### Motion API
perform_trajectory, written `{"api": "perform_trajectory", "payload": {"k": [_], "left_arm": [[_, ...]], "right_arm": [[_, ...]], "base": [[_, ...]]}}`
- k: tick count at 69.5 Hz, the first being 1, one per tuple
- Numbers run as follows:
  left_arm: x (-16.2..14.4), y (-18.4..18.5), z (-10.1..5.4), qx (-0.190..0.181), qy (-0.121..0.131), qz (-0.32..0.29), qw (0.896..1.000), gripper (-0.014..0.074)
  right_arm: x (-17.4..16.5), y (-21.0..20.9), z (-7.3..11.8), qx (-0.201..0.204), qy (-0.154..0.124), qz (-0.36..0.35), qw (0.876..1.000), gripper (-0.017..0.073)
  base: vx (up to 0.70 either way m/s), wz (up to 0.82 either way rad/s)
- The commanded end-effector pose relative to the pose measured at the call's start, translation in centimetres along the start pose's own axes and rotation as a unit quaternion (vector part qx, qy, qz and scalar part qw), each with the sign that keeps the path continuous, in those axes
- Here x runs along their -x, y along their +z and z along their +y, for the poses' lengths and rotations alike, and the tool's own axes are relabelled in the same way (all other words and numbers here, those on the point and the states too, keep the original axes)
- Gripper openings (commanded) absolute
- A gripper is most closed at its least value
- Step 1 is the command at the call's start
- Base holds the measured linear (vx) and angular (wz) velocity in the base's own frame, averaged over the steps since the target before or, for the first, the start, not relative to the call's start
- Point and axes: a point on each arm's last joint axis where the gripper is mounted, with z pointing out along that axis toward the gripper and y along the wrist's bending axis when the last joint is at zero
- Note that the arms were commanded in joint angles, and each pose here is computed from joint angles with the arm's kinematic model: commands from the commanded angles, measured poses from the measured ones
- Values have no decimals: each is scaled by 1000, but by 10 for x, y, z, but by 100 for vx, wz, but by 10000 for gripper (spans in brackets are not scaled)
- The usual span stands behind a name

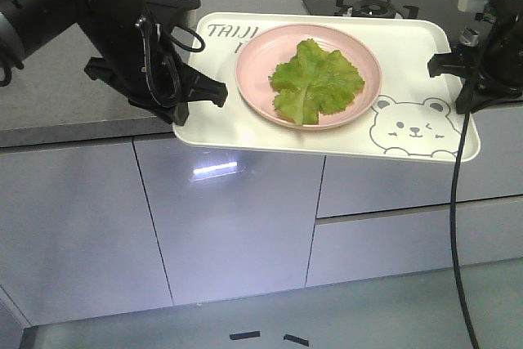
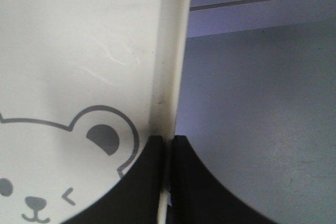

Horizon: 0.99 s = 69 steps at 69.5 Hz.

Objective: Transfer vegetables to tray and serve
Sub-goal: 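Hold the tray with both grippers while driving along the cabinets, then drive the base toward the stove counter holding the tray level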

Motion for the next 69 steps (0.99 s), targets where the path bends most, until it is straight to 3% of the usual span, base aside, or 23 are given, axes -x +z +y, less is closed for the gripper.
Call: {"api": "perform_trajectory", "payload": {"k": [1,69], "left_arm": [[3,-41,-16,-53,12,-75,996,-6],[3,-41,-16,-53,12,-75,996,-6]], "right_arm": [[-2,-32,18,47,-13,-34,998,-6],[-2,-32,18,47,-13,-34,998,-6]], "base": [[6,-5],[9,6]]}}
